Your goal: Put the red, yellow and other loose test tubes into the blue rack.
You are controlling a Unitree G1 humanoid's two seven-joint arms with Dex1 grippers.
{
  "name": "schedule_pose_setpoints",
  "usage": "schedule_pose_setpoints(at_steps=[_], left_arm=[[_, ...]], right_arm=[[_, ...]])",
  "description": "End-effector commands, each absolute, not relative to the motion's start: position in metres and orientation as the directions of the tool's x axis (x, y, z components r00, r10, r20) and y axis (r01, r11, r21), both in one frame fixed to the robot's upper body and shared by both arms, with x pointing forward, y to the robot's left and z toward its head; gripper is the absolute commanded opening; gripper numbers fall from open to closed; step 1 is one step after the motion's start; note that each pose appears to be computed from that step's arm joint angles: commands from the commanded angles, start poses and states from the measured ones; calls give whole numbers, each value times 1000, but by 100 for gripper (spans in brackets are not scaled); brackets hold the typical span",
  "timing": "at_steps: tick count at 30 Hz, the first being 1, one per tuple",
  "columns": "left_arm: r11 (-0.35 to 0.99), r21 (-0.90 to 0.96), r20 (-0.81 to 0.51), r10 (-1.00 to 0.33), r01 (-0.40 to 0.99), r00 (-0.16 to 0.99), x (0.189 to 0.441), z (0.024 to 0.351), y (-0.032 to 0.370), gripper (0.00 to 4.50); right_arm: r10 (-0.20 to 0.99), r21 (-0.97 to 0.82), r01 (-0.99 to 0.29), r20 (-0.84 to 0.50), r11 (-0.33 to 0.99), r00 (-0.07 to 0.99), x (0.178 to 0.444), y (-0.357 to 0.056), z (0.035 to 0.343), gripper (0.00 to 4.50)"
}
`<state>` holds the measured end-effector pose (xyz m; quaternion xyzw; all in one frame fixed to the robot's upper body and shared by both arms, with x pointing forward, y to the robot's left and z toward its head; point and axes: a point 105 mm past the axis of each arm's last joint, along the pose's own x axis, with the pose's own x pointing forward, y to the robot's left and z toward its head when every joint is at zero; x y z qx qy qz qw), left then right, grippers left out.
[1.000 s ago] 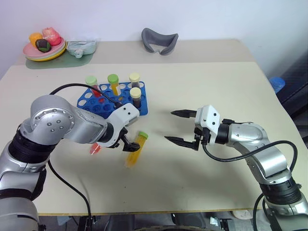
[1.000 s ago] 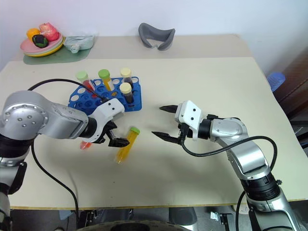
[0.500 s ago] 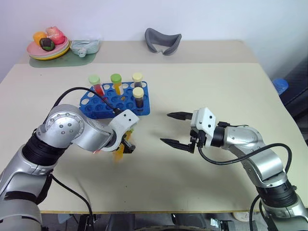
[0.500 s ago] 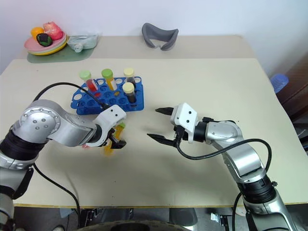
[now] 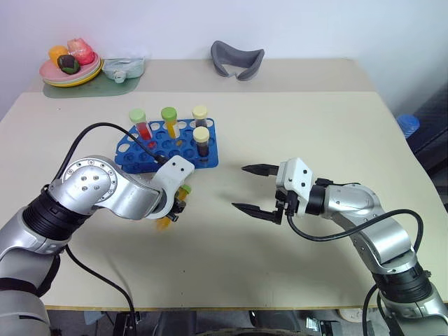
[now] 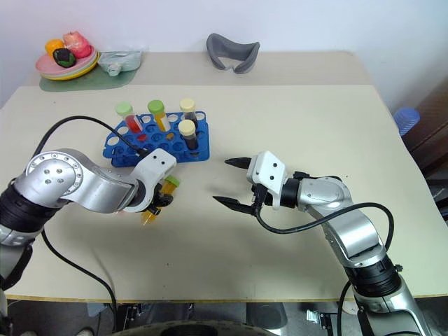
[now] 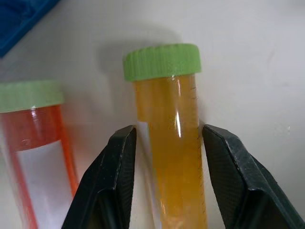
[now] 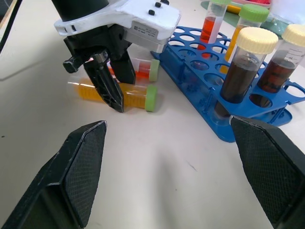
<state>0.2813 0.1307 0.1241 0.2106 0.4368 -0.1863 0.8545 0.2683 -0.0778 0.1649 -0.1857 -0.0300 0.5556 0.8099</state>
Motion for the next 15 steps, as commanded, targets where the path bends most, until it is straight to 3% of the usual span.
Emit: schedule_pose_setpoints(at_steps=[1, 15], left_arm=[[852, 218, -809, -114, 475, 576, 285, 132, 134, 220], [900, 145, -835, -112, 411, 539, 290, 123, 136, 220]], right_arm=[[925, -364, -884, -128, 293, 359, 264, -73, 176, 425], [925, -366, -884, -129, 291, 357, 265, -73, 176, 425]])
